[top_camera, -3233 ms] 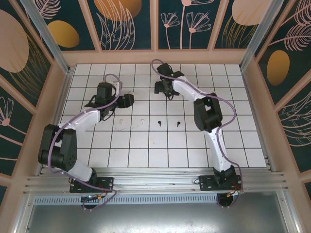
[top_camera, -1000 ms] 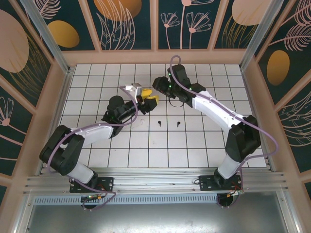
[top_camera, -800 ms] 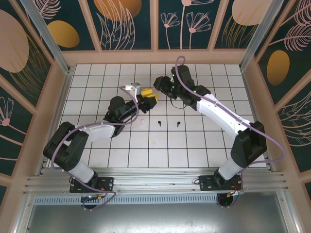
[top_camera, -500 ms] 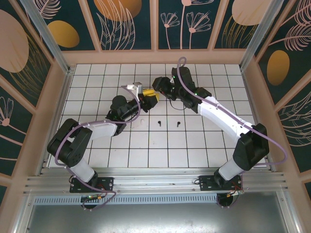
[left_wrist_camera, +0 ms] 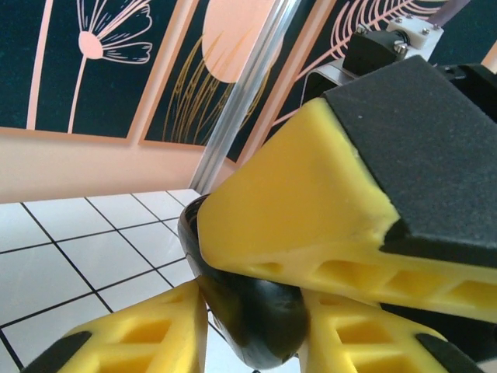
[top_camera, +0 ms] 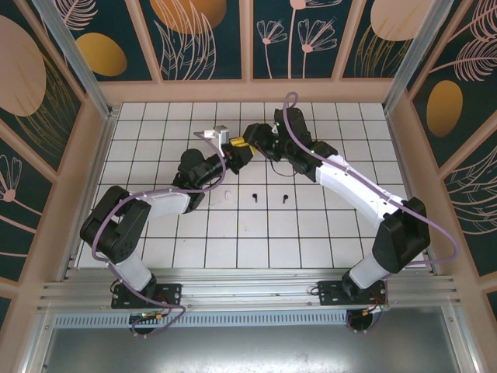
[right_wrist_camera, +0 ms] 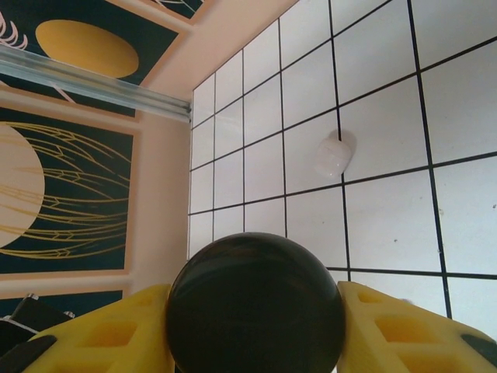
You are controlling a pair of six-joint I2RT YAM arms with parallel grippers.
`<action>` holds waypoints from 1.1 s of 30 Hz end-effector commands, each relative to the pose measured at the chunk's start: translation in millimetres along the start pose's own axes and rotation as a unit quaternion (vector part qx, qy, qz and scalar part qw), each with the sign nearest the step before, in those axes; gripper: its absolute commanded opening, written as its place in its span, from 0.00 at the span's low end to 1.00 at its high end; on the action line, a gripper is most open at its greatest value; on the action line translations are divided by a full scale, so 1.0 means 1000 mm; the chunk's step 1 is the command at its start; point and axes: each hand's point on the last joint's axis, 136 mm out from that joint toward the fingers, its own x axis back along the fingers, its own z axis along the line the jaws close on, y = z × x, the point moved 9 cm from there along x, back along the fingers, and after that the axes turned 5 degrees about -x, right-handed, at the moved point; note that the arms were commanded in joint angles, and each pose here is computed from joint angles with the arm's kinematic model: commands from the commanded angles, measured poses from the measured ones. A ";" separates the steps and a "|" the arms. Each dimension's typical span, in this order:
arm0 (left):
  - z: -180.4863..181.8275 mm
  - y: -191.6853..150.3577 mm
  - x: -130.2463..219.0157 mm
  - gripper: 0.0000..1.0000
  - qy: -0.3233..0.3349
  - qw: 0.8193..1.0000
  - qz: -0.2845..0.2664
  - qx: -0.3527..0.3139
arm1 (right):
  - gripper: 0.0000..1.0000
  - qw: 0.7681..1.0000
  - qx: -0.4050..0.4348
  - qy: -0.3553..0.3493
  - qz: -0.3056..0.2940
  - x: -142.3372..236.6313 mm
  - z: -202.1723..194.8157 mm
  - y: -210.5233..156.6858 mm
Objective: Insert the wireless bluetooth earbuds into the charging case
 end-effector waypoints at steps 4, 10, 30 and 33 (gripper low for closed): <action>-0.007 0.014 -0.007 0.14 -0.023 0.999 -0.026 0.006 | 0.52 0.999 0.005 0.031 0.002 0.012 0.011 -0.003; -0.008 0.019 -0.005 0.07 -0.016 0.999 -0.017 0.027 | 0.69 0.996 0.058 0.048 -0.042 0.039 0.022 0.010; -0.048 0.084 0.009 0.02 -0.261 0.953 -0.031 0.151 | 0.51 0.937 0.169 0.305 -0.023 0.108 0.014 0.034; -0.051 0.087 0.010 0.02 -0.276 0.948 -0.029 0.155 | 0.49 0.933 0.171 0.317 -0.009 0.101 0.017 0.032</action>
